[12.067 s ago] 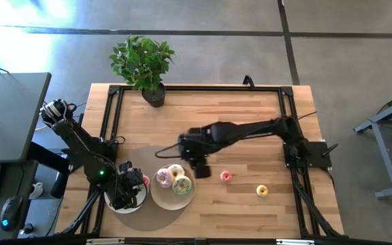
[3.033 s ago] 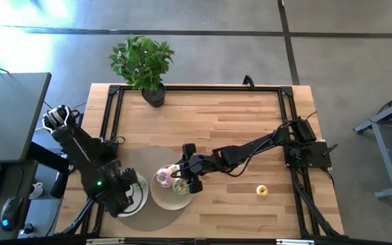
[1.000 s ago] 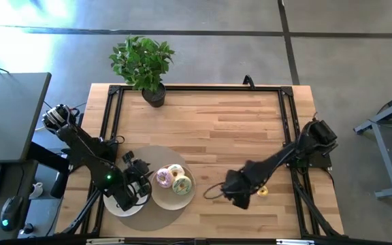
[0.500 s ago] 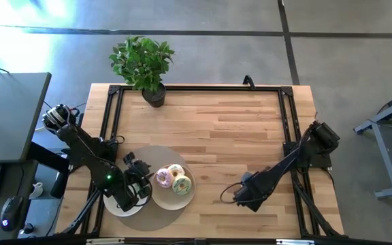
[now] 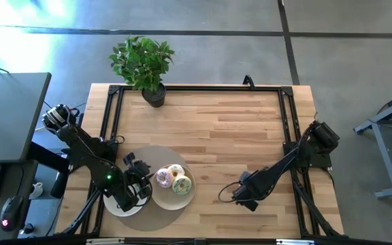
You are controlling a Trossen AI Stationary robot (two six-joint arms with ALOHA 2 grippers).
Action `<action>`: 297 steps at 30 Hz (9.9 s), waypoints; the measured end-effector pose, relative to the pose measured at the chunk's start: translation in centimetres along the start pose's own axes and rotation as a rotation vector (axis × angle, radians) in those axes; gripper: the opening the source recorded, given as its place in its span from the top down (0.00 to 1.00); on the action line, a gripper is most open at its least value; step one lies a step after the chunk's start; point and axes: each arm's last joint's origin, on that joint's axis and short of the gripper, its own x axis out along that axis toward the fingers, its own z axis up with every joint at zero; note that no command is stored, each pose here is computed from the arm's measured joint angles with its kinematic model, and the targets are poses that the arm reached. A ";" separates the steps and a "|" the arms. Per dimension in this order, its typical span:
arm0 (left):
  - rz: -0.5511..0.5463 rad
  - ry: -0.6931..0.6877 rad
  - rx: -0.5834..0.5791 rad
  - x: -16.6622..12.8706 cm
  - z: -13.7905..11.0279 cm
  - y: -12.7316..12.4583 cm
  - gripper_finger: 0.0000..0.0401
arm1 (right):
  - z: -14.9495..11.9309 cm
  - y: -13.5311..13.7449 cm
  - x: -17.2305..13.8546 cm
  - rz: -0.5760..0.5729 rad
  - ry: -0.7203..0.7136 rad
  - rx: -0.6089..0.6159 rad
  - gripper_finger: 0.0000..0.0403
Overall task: Pick & Place donuts
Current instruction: Put the small yellow donut on the white plate, then return to Home Position
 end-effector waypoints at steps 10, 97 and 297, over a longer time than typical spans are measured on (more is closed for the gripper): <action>-0.052 -0.157 -0.013 -0.1 0.8 -1.1 0.62 | 4.0 3.8 -7.0 0.112 -0.605 -0.342 0.98; -0.334 0.146 0.201 -5.0 -8.4 -3.6 1.00 | 12.5 3.7 -10.9 0.098 -1.210 -0.766 0.51; -0.336 -0.525 0.034 2.9 -3.0 17.8 0.63 | 1.1 -23.6 -2.8 0.760 -1.839 -0.373 0.58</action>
